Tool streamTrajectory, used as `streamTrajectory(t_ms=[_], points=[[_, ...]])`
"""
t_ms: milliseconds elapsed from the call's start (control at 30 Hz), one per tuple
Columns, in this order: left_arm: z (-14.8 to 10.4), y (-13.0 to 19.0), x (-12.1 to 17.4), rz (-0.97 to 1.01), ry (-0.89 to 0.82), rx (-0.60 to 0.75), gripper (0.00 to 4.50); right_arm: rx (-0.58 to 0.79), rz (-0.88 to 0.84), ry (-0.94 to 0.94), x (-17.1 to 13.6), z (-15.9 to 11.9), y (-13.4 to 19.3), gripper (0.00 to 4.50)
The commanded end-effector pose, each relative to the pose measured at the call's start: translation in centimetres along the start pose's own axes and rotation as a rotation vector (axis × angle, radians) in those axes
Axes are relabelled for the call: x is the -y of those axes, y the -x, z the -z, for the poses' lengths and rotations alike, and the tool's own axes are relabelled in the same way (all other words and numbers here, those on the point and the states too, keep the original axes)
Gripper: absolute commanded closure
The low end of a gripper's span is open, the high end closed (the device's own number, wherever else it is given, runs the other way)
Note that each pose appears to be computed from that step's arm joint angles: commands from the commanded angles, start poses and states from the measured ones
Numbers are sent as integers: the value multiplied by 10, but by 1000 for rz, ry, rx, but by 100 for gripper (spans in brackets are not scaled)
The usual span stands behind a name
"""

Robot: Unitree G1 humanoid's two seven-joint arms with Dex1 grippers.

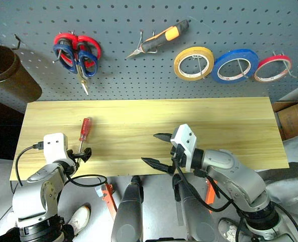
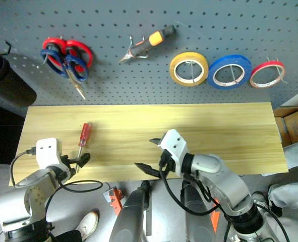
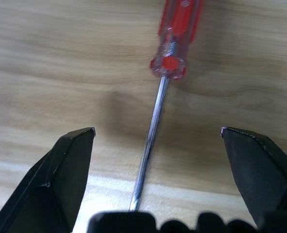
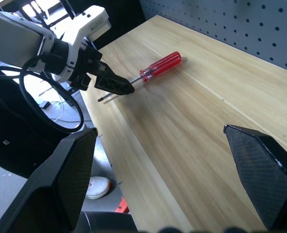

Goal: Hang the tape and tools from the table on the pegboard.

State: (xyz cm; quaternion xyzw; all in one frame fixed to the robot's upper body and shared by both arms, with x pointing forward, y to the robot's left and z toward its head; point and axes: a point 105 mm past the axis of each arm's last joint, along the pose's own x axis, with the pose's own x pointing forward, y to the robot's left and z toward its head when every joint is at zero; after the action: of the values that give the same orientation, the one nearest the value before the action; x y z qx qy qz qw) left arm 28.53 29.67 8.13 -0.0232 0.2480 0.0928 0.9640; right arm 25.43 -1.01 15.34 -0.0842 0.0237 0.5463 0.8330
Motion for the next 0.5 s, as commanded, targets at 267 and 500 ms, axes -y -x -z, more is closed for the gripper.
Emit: streamTrajectory(t_ms=[267, 500], points=[[-2, -14, -11, -9, -43, 14, 3, 35, -3, -17, -8, -8, 9, 0], [-17, -29, -6, 28, -70, 41, 3, 20, -19, -7, -7, -7, 14, 0]])
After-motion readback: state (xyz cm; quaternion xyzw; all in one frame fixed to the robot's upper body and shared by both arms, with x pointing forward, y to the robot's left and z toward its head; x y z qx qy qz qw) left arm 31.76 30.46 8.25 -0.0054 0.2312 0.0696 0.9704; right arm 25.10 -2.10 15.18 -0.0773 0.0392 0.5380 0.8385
